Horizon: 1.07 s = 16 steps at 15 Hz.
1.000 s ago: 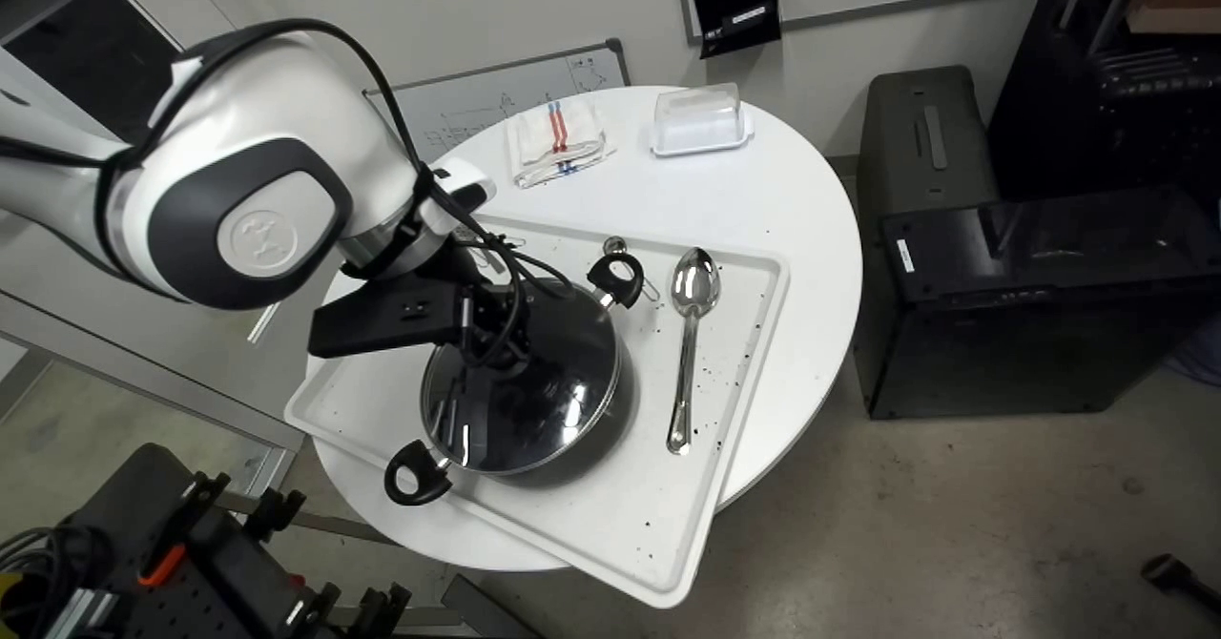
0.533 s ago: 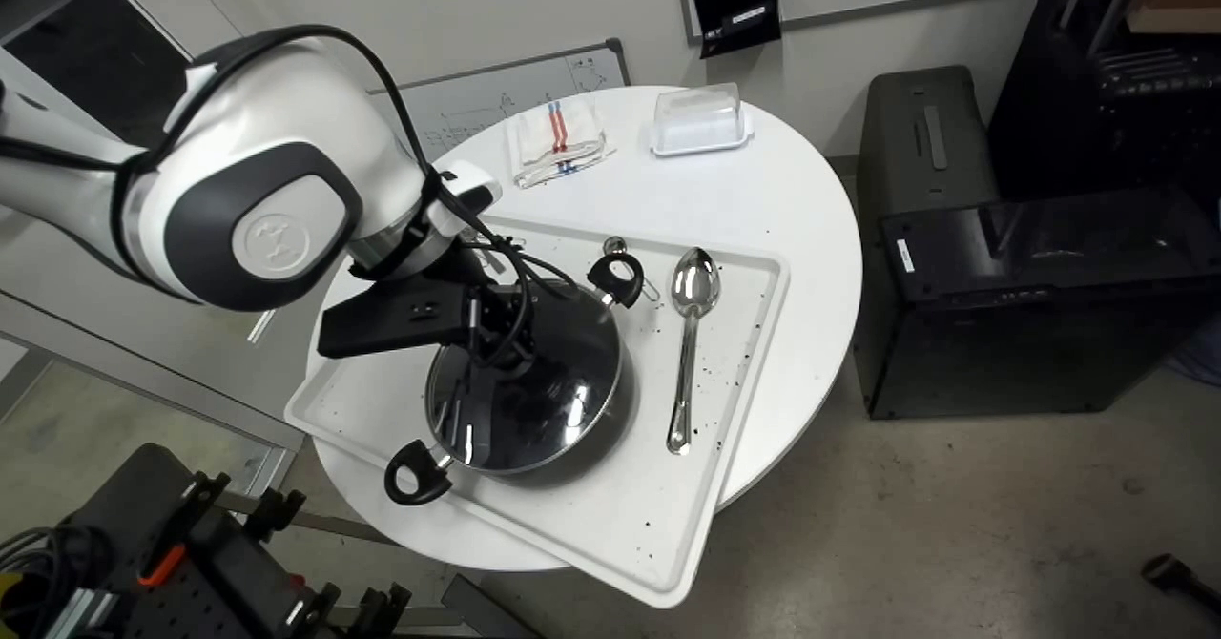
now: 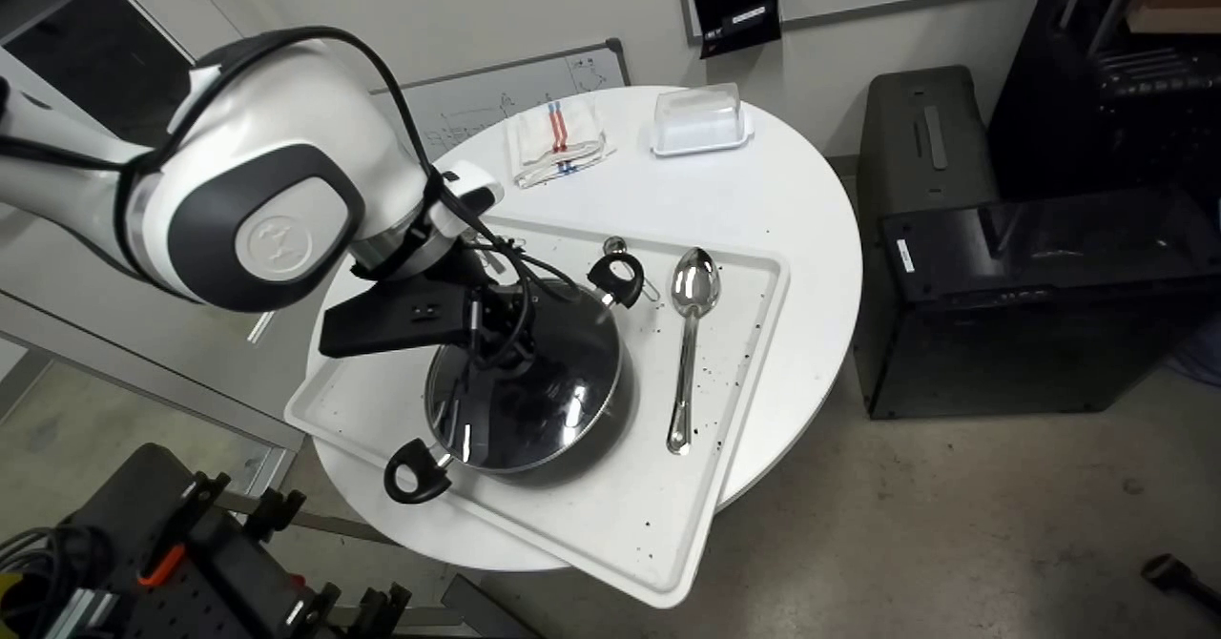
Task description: Put the glass lid on the pot.
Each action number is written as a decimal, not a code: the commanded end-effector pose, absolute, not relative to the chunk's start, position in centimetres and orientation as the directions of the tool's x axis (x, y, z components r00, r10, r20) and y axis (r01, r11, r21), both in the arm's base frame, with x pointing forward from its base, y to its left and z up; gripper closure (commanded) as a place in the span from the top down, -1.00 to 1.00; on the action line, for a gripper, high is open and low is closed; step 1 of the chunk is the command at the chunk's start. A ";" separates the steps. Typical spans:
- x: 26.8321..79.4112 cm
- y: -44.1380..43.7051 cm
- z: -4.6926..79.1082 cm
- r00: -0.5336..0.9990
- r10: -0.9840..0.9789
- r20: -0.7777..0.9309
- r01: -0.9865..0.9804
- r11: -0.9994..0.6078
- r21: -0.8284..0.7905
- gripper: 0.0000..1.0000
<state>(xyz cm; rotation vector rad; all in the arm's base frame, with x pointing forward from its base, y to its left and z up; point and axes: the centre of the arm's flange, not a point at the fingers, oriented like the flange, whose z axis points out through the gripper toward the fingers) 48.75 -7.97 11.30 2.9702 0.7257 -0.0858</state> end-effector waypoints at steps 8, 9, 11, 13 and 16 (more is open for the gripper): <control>49.8 -8.7 11.5 0.921 0.388 -0.044 0.388 -0.922 0.000 -0.50; 49.8 -8.7 11.4 0.921 0.387 -0.046 0.388 -0.922 0.006 -0.50; 49.6 -8.6 11.5 0.919 0.390 -0.050 0.391 -0.920 0.016 0.53; 49.6 -8.5 11.7 0.916 0.399 -0.049 0.401 -0.916 0.030 0.76; 49.5 -8.3 12.4 0.912 0.409 -0.040 0.410 -0.911 0.034 1.00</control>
